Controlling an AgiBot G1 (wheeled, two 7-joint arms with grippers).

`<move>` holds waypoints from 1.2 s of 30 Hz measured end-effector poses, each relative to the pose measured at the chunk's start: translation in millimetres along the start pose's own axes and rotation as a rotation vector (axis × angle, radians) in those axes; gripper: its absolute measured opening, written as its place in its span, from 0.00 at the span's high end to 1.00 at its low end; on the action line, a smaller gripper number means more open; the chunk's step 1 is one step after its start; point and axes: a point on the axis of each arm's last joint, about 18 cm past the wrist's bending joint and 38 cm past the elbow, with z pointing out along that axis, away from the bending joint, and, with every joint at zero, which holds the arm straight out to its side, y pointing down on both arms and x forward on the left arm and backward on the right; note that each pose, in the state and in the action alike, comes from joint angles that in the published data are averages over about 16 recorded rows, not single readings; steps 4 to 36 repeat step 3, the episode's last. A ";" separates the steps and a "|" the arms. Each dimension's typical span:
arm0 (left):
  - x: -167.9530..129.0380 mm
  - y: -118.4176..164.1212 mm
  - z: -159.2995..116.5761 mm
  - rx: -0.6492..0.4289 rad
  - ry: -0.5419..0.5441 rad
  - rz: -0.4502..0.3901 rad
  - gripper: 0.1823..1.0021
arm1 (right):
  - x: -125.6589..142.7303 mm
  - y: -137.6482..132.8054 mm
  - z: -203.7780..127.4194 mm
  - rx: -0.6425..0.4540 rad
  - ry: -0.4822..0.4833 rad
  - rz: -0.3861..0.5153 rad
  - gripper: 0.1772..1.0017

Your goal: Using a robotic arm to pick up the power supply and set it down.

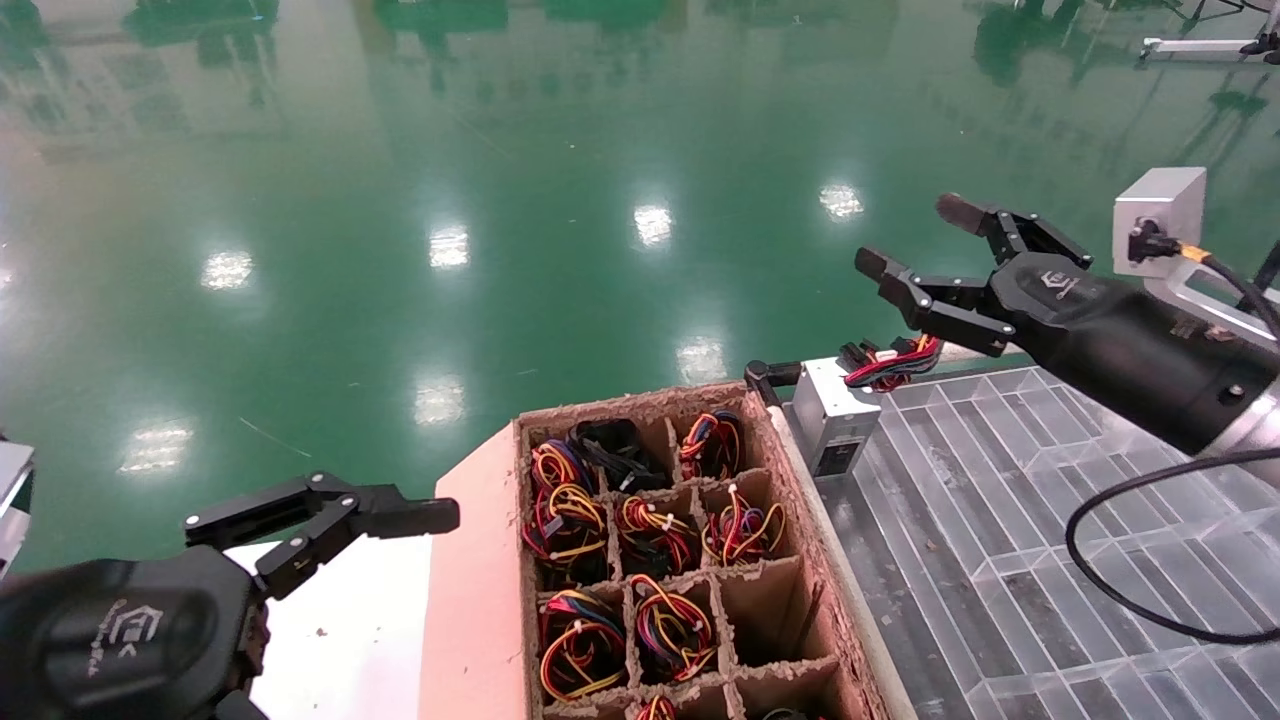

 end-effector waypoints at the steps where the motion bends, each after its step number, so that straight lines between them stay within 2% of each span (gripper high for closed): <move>1: 0.0 0.0 0.0 0.000 0.000 0.000 0.00 | -1.5 -1.4 -0.8 0.002 -0.008 -0.001 0.02; 36: 0.0 0.0 0.0 0.000 0.000 0.000 0.00 | -4.8 -4.2 -2.4 0.005 -0.025 -0.002 0.02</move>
